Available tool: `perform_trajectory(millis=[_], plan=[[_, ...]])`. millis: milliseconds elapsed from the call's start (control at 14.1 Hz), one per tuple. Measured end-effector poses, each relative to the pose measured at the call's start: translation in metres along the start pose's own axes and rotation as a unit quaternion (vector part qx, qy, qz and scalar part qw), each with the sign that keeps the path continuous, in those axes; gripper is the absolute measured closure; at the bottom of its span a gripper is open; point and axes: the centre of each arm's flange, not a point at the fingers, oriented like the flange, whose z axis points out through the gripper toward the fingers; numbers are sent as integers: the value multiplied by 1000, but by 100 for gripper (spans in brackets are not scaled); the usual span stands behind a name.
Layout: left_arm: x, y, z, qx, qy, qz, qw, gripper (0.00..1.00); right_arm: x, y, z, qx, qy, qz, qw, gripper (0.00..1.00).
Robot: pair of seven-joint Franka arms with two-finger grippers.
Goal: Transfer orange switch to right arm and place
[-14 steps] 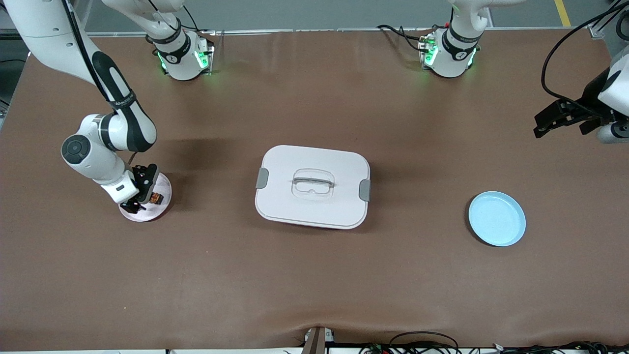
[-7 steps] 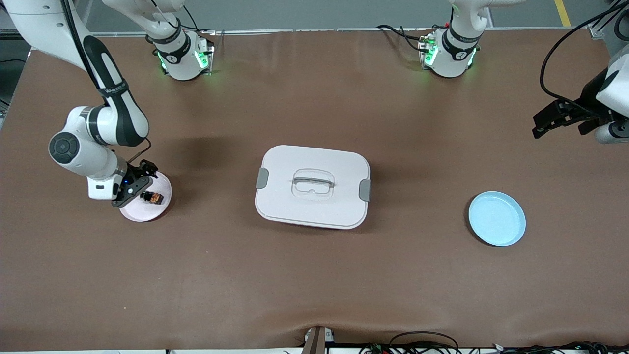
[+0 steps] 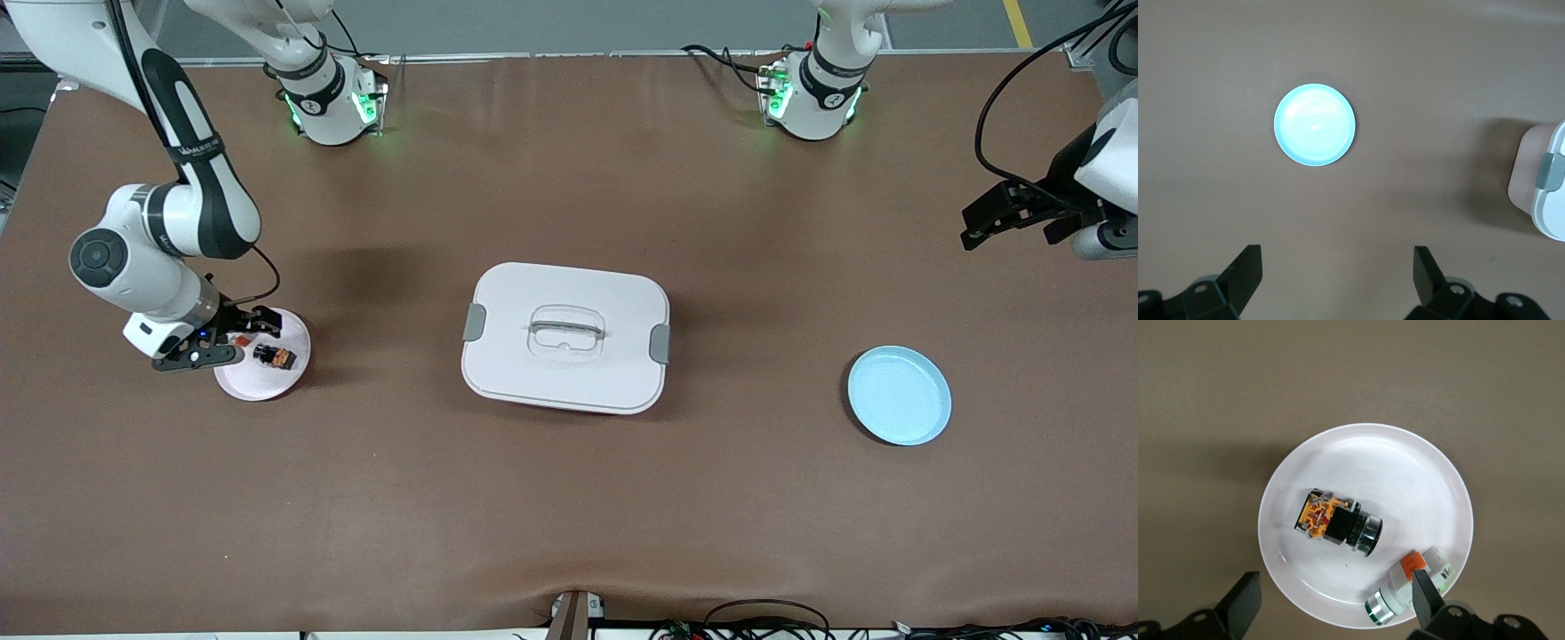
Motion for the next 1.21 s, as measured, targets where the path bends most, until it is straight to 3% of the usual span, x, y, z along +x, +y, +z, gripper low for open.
perform_trajectory(millis=[568, 852, 1207], plan=[[-1, 1, 0, 0, 0, 2, 1000, 0, 29, -14, -112, -8, 78, 61, 995, 0], [-1, 2, 0, 0, -1, 2, 1000, 0, 19, -51, -204, -9, 43, 60, 997, 0], [-2, 5, -1, 0, -1, 6, 1000, 0, 24, -48, -261, -10, 61, 63, 996, 0]])
